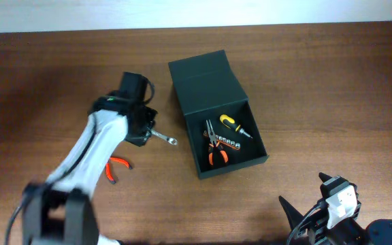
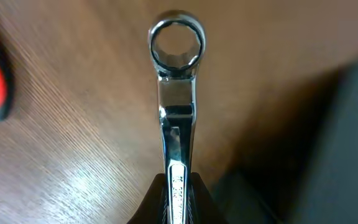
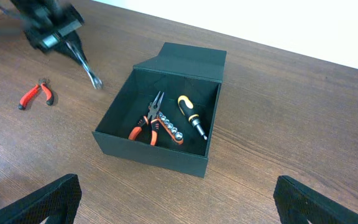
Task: Pack container
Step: 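Move the left gripper back to the chrome wrench and grasp it, then lower the wrench into the box on top of the pliers and release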
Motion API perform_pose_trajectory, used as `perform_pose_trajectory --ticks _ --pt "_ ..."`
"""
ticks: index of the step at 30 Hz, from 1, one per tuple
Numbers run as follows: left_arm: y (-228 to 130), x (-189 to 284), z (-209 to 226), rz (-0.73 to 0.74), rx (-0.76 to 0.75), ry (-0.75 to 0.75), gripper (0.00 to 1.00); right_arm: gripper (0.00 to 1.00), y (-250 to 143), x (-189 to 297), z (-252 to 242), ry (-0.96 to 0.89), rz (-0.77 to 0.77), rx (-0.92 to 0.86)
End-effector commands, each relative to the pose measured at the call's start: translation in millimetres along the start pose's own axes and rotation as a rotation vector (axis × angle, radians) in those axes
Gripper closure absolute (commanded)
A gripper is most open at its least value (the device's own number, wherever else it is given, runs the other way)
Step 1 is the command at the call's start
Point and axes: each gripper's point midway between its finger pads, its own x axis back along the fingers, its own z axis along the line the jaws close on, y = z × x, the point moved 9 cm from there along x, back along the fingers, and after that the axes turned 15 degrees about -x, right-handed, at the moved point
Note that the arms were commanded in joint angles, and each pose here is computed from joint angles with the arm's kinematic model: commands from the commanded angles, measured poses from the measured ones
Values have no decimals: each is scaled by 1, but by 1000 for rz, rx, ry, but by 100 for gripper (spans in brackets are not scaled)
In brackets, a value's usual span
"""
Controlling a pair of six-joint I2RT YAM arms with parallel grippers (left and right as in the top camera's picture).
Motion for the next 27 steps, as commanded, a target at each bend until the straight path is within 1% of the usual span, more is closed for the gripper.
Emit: perform_pose_trajectory --ticks 1,4,7,13,17,19,22,27 --pt "6 34 2 -108 -56 -54 98 1 1 1 -1 -17 -13 -14" --pt "3 56 -8 -129 -85 -129 98 1 1 1 -1 -17 -13 -14" --pt "-7 71 -27 -124 -137 -198 98 1 1 1 -1 -17 -13 -14" --pt "-53 83 -82 -77 -302 -290 98 1 1 1 -1 -17 -13 -14" --pt "-89 74 -114 -30 -405 -306 98 1 1 1 -1 -17 -13 -14" --pt "-105 65 -125 -6 -432 -300 98 1 1 1 -1 -17 -13 -14" --pt "-123 45 -135 39 -434 -277 98 1 1 1 -1 -18 -14 -14" --pt "-146 13 -140 97 -417 -219 98 1 1 1 -1 -17 -13 -14"
